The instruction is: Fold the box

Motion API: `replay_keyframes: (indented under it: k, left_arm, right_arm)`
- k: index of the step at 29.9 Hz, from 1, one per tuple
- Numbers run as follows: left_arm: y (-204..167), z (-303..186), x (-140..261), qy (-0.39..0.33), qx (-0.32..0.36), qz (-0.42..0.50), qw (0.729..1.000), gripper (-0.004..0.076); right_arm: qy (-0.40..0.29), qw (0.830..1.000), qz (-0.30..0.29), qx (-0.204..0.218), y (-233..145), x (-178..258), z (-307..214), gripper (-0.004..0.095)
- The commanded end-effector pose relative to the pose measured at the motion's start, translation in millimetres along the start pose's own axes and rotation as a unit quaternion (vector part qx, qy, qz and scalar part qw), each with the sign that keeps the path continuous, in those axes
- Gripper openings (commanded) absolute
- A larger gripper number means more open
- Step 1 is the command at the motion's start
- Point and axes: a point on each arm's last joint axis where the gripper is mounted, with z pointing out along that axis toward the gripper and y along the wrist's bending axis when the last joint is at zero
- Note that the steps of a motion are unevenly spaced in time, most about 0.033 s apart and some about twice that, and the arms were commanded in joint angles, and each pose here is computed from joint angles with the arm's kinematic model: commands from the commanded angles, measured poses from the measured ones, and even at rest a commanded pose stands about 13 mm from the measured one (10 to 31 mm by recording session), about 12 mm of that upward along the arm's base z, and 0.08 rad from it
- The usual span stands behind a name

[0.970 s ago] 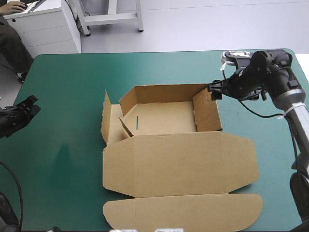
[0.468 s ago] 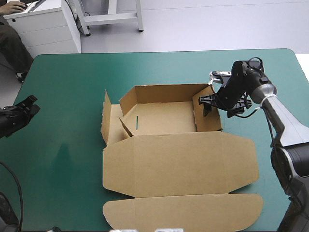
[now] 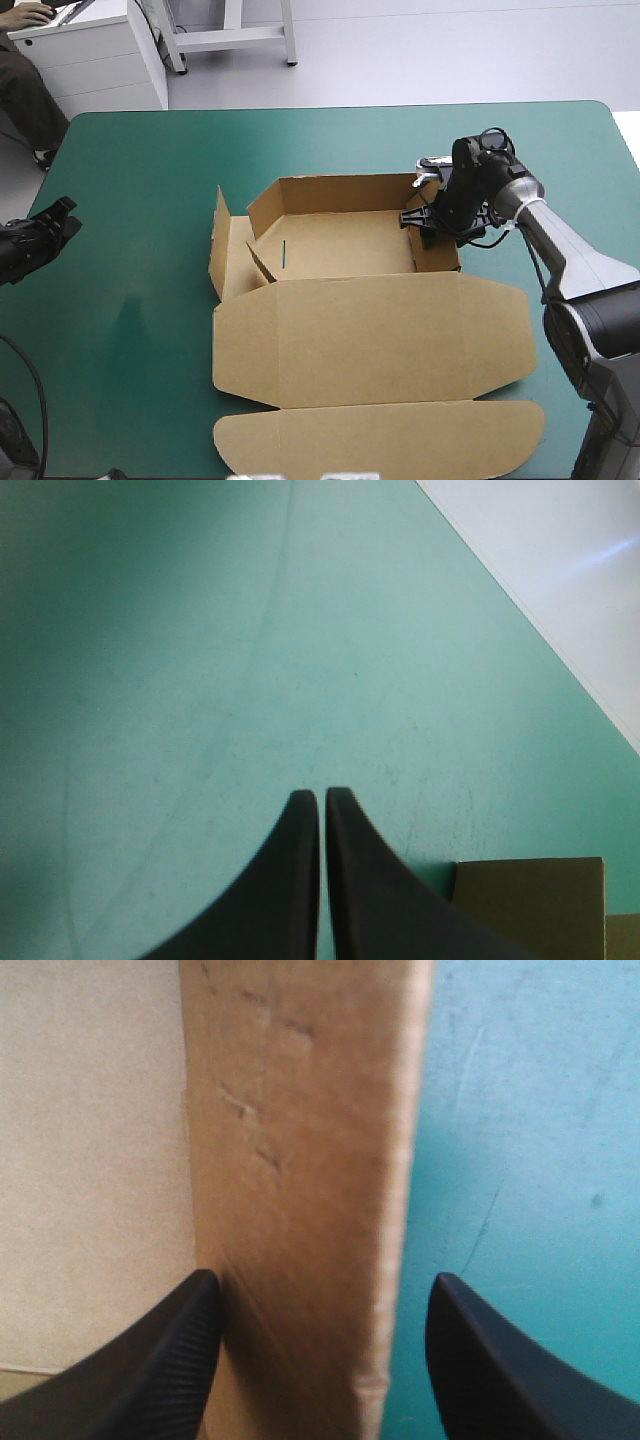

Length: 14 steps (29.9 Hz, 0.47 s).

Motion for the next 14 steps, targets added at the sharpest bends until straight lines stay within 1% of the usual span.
replay_keyframes:
  k: [1, 2, 3, 4, 5, 7, 12, 14]
  left_arm:
    - [-16, -12, -7, -0.03, 0.025, 0.0, 0.999, 0.0005]
    - [-16, -12, -7, -0.03, 0.025, 0.0, 0.999, 0.0005]
    - [-16, -12, -7, -0.03, 0.025, 0.0, 0.999, 0.0005]
    - [-16, -12, -7, -0.03, 0.025, 0.0, 0.999, 0.0005]
    - [-16, -12, -7, -0.03, 0.025, 0.0, 0.999, 0.0005]
    - [-17, -12, -6, -0.025, 0.028, 0.001, 0.999, 0.0005]
    - [-18, -12, -5, -0.018, 0.033, 0.005, 0.999, 0.0005]
    - [-18, -12, -4, -0.014, 0.032, 0.017, 0.999, 0.0005]
  right_arm:
    - [-0.042, 0.999, -0.003, -0.003, 1, 0, -27, 0.0393]
    - [-0.042, 0.999, -0.003, -0.003, 1, 0, -27, 0.0284]
    - [-0.042, 0.999, -0.003, -0.003, 1, 0, -27, 0.0195]
    - [-0.042, 0.999, -0.003, -0.003, 1, 0, -27, 0.0074]
    - [-0.042, 0.999, -0.003, -0.003, 1, 0, -27, -0.0023]
    - [-0.041, 0.999, -0.002, -0.003, 1, 0, -27, 0.0005]
    - [-0.046, 0.999, -0.015, -0.002, 3, -2, -45, 0.0]
    - [-0.074, 0.997, -0.021, -0.006, 4, -2, -65, 0.0]
